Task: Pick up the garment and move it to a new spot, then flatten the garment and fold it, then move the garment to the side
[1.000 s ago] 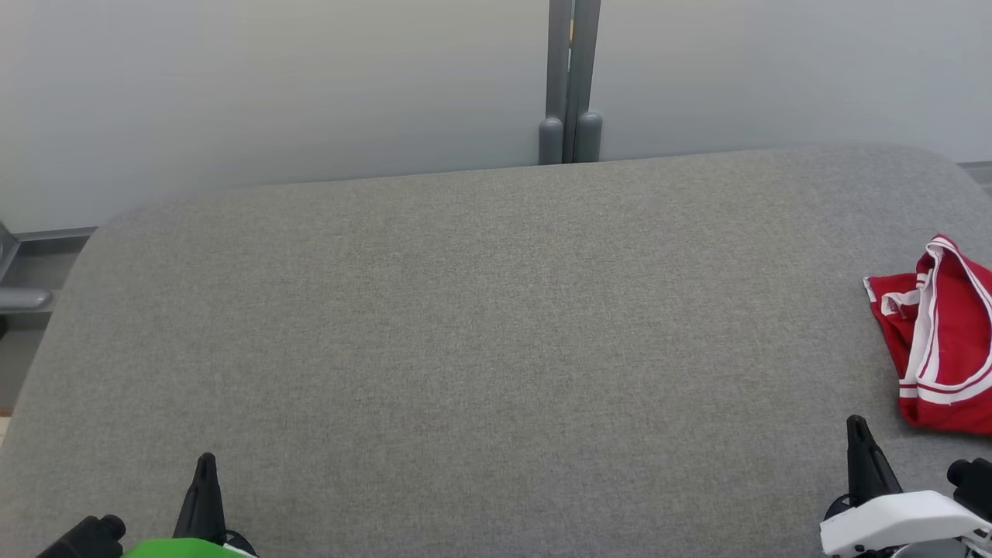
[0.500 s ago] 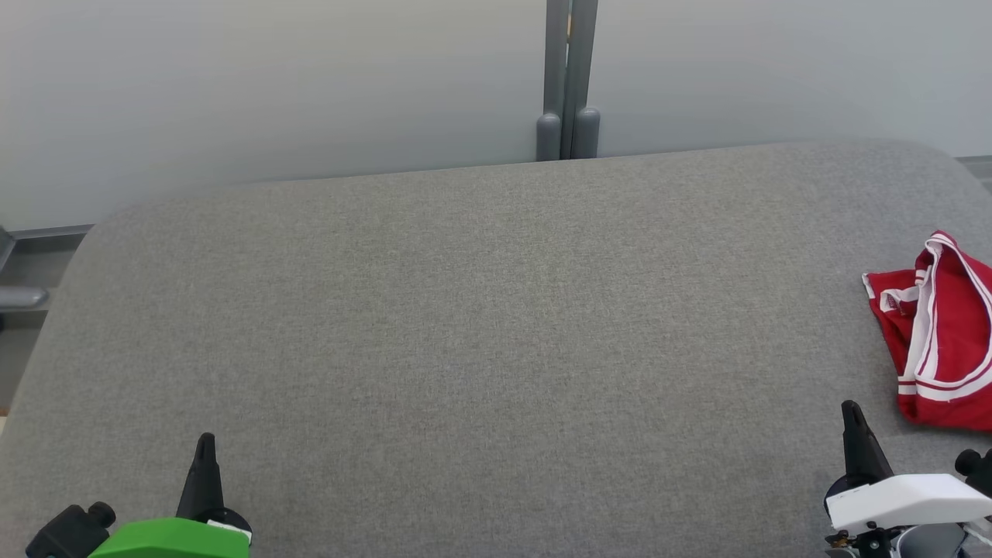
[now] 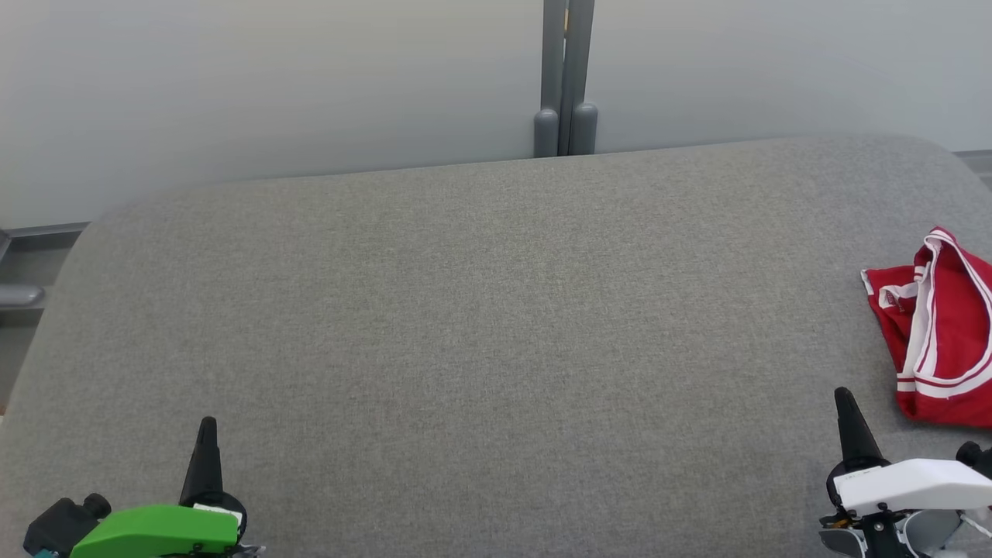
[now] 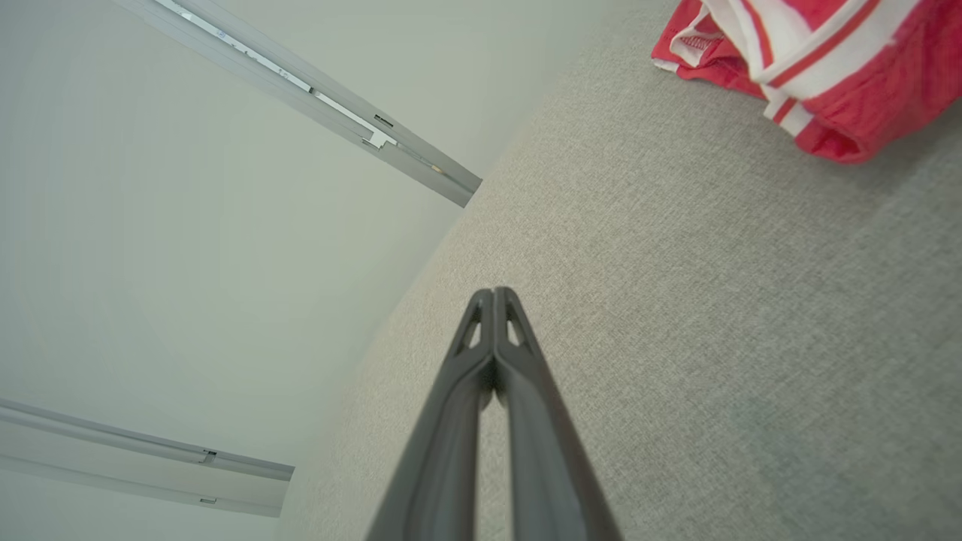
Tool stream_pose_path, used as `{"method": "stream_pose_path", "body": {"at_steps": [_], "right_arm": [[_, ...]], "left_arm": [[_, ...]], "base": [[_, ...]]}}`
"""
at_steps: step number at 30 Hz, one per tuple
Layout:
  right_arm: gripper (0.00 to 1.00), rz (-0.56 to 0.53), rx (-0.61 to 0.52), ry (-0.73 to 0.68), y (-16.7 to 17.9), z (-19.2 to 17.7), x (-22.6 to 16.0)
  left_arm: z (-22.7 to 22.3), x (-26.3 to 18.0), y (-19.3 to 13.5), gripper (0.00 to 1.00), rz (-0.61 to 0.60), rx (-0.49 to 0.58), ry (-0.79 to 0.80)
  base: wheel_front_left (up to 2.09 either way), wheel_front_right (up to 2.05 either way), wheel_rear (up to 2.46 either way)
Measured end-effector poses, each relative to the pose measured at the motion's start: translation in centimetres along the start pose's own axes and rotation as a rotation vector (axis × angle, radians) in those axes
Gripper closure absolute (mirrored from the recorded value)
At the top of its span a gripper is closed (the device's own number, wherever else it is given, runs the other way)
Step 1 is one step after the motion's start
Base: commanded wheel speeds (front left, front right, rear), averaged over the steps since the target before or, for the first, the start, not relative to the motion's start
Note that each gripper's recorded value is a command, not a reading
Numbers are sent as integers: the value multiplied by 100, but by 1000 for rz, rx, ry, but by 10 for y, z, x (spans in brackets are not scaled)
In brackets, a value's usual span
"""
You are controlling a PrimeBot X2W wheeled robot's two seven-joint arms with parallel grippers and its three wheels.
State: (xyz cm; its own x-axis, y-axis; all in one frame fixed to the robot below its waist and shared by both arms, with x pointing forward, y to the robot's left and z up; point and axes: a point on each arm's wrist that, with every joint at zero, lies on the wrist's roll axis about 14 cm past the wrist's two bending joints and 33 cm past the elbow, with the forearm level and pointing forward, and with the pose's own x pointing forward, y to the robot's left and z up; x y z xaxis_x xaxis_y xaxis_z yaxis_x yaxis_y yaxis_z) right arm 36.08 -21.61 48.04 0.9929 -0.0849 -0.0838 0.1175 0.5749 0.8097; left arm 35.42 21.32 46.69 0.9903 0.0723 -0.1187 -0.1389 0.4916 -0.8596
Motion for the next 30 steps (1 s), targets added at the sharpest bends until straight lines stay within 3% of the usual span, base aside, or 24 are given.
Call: {"method": "stream_pose_path", "body": {"at_steps": [30], "right_arm": [[100,39,309,24,13,1,11]], "left_arm": [[1,14,-21,100,-54,-259,17]], "base": [[0,0,0]]}}
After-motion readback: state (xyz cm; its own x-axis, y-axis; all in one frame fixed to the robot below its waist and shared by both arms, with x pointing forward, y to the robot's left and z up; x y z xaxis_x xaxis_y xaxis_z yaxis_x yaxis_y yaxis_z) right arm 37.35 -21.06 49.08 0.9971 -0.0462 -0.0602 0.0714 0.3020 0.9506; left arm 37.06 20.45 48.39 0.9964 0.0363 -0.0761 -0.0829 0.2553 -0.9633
